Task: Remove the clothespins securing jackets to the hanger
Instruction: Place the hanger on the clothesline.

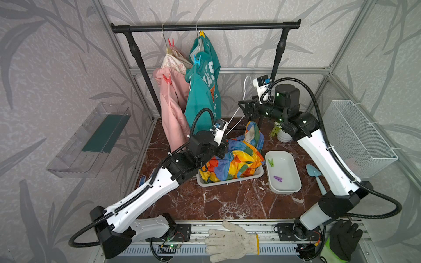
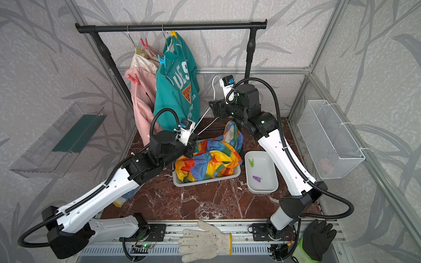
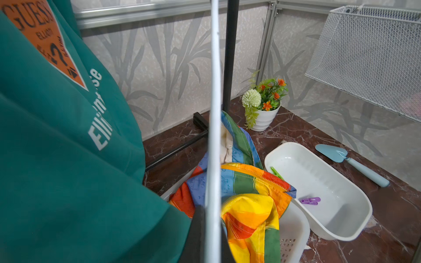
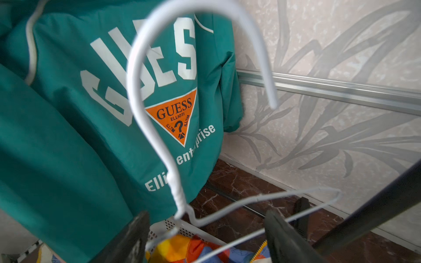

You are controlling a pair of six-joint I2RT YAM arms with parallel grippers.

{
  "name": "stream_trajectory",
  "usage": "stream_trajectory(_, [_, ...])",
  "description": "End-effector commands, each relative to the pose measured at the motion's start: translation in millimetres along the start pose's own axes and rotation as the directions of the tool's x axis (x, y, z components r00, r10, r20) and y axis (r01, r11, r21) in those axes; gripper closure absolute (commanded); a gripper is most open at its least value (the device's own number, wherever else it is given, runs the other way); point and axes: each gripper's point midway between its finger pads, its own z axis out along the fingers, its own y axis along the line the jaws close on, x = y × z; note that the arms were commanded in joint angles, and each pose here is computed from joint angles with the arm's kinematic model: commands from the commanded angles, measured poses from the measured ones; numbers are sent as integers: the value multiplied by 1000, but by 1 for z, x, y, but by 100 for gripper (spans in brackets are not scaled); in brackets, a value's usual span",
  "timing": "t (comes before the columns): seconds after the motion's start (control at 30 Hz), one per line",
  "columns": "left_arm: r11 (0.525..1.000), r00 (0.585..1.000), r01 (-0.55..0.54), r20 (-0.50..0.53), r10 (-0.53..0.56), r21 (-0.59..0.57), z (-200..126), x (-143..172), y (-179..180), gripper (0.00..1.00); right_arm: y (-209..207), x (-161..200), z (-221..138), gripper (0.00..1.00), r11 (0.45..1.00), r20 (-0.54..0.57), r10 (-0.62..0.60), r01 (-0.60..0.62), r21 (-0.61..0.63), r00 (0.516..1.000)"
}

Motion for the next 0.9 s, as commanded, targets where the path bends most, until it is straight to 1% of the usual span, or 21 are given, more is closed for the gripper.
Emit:
stream_trajectory(0.0, [996, 994, 56, 94, -49, -67, -6, -35, 11, 100, -12, -22, -33, 10, 996, 92, -27, 19, 82, 995])
stream_trajectory(0.1, [993, 992, 62, 119, -50, -97, -6, -47, 15, 100, -29, -22, -50, 7, 992, 130, -14, -3, 125, 991])
stream_trajectory(0.27, [986, 987, 54, 161, -29, -156, -3, -69, 17, 100, -64, -12, -72, 5, 976, 156, 23, -56, 211, 988])
stream_trajectory(0.37, [983, 982, 41, 188, -6, -181, 2, -84, 15, 100, -82, 4, -78, 5, 963, 132, 43, -76, 258, 990])
stream_trajectory(0.43, [979, 980, 40, 201, 1, -200, 6, -94, 16, 100, -94, 20, -76, 5, 952, 92, 50, -76, 296, 994])
stream_trajectory(0.53, [975, 977, 37, 214, 11, -218, 13, -107, 15, 100, -116, 53, -68, 5, 932, 14, 78, -78, 355, 997])
stream_trajectory(0.6, [974, 973, 30, 228, 23, -224, 16, -116, 12, 100, -131, 83, -62, 5, 922, -28, 118, -99, 375, 993])
stream_trajectory(0.63, [974, 972, 24, 235, 31, -227, 18, -119, 11, 100, -136, 95, -59, 4, 922, -36, 133, -111, 370, 990])
stream_trajectory(0.77, [969, 961, 15, 270, 54, -248, 22, -137, 9, 100, -160, 139, -51, 3, 912, -31, 251, -226, 343, 967])
stream_trajectory(0.87, [966, 956, 4, 285, 72, -258, 28, -149, 6, 100, -170, 165, -44, 3, 905, -64, 312, -277, 322, 948])
